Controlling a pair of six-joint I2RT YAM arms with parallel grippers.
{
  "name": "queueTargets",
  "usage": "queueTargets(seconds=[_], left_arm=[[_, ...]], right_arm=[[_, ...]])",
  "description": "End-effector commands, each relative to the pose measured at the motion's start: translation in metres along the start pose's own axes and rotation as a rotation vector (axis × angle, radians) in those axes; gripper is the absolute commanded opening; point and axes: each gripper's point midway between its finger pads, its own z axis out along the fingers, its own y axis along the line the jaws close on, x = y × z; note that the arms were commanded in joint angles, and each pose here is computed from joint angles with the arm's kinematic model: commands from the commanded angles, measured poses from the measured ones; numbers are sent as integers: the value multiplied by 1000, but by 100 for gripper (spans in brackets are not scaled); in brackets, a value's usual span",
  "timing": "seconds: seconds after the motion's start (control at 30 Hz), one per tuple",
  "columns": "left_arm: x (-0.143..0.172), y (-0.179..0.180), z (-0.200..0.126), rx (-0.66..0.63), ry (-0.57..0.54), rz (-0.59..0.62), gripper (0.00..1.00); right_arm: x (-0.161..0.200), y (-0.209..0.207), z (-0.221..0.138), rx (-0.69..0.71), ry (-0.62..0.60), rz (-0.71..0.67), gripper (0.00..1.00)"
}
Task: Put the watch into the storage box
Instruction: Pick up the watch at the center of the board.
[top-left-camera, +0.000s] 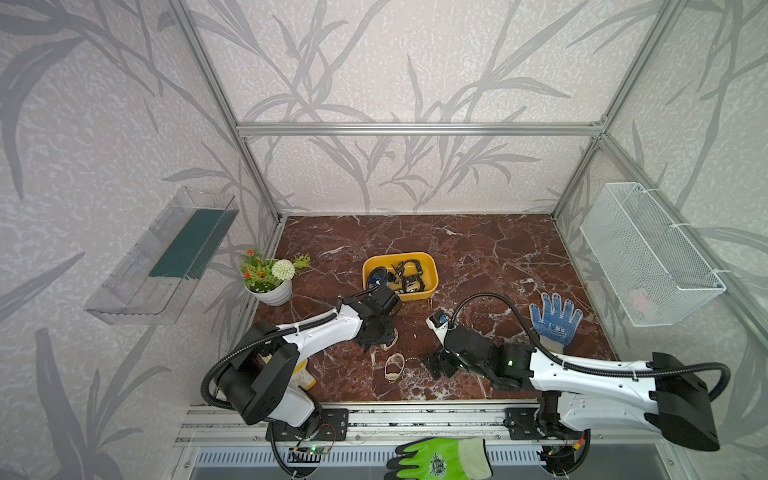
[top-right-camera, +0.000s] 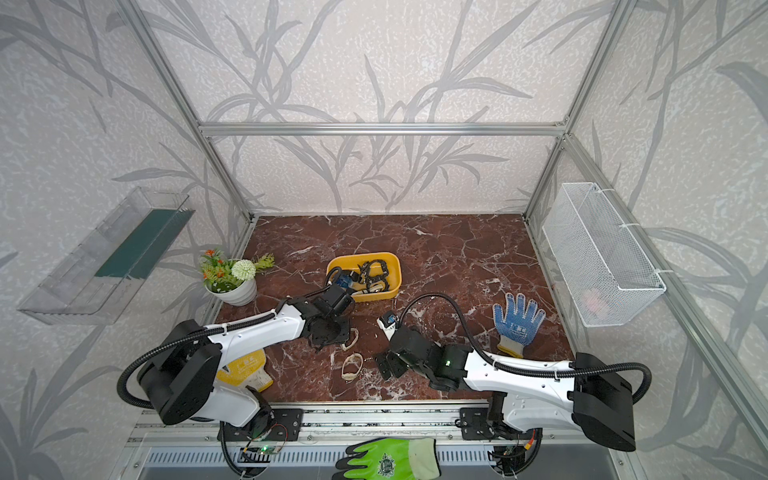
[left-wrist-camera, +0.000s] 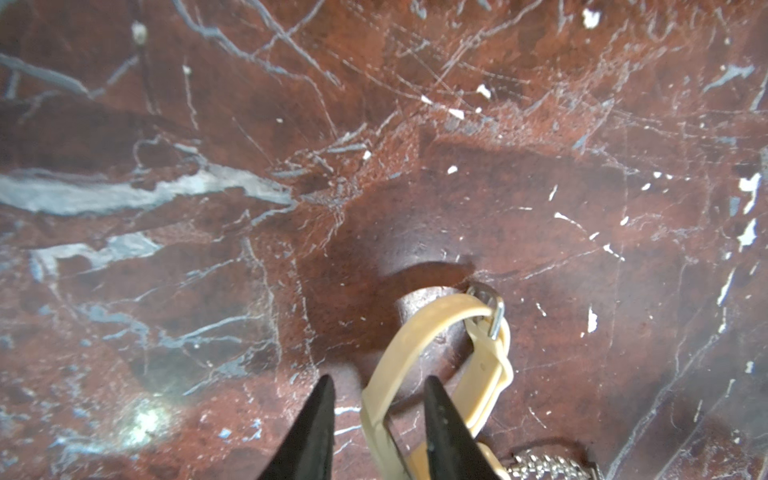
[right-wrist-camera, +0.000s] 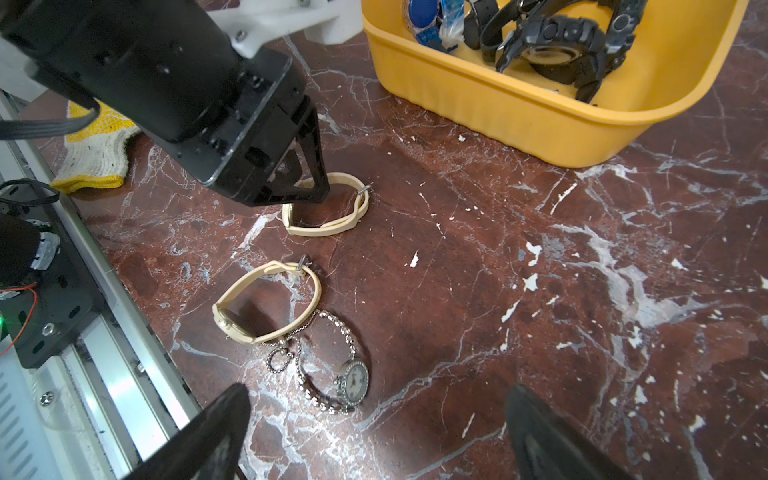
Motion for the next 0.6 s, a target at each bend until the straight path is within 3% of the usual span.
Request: queueTargets(seconds=[0.0, 0.27, 0.47, 0.57], left_arm=[[7, 4, 7, -5, 29, -19, 28], [12, -1, 15, 4, 61, -12, 16], [5, -7, 7, 14, 42, 2, 1], [-5, -14, -5, 24, 15, 20, 0]], right_arm=[[-13, 7, -1, -15, -32, 0, 96], [-12, 3, -4, 5, -36, 6, 96], [-12, -1, -5, 20, -38, 8, 96], [-12, -1, -6, 23, -40, 8, 96]])
